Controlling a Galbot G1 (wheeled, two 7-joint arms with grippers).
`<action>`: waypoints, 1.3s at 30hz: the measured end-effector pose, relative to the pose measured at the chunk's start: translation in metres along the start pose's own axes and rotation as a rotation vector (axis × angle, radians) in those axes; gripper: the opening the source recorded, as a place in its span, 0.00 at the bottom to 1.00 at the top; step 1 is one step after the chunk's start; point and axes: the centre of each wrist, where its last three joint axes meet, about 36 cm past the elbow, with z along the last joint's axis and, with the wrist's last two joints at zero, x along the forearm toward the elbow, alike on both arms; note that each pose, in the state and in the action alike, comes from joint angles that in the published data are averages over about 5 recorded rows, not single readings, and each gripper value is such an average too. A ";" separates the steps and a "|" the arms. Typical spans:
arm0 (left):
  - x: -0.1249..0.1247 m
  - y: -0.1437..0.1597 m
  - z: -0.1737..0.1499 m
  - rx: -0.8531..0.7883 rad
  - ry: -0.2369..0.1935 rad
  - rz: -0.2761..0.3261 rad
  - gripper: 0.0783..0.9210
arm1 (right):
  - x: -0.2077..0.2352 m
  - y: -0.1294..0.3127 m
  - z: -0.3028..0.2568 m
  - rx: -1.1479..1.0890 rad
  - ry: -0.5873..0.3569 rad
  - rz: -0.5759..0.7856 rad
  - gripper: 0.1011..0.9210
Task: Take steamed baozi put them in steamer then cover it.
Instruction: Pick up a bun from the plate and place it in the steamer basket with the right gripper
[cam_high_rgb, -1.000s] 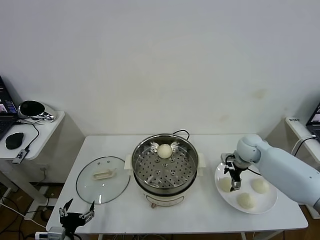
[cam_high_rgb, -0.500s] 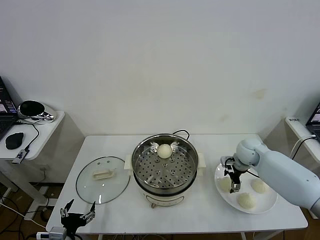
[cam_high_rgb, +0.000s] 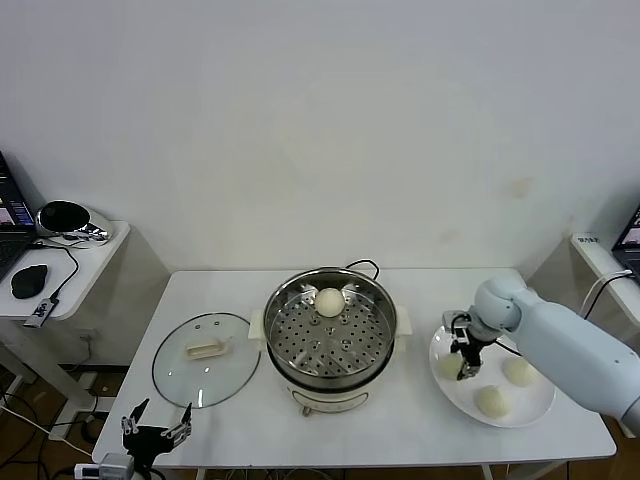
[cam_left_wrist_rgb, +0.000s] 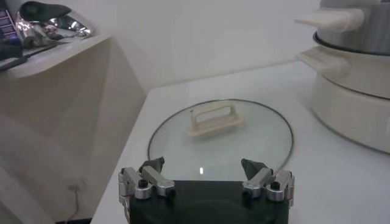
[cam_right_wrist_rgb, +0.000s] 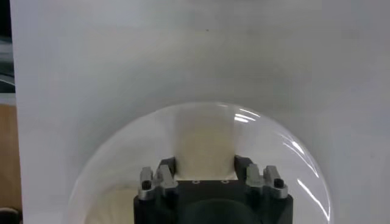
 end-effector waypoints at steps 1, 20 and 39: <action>0.000 0.000 -0.001 0.000 -0.002 -0.001 0.88 | 0.006 -0.001 0.001 -0.002 -0.001 0.003 0.58; 0.003 0.005 -0.012 -0.063 -0.050 -0.023 0.88 | 0.195 -0.062 -0.099 0.101 -0.147 0.077 0.58; 0.010 0.001 -0.029 -0.053 -0.101 -0.032 0.88 | 0.196 -0.076 -0.276 0.230 -0.171 -0.008 0.58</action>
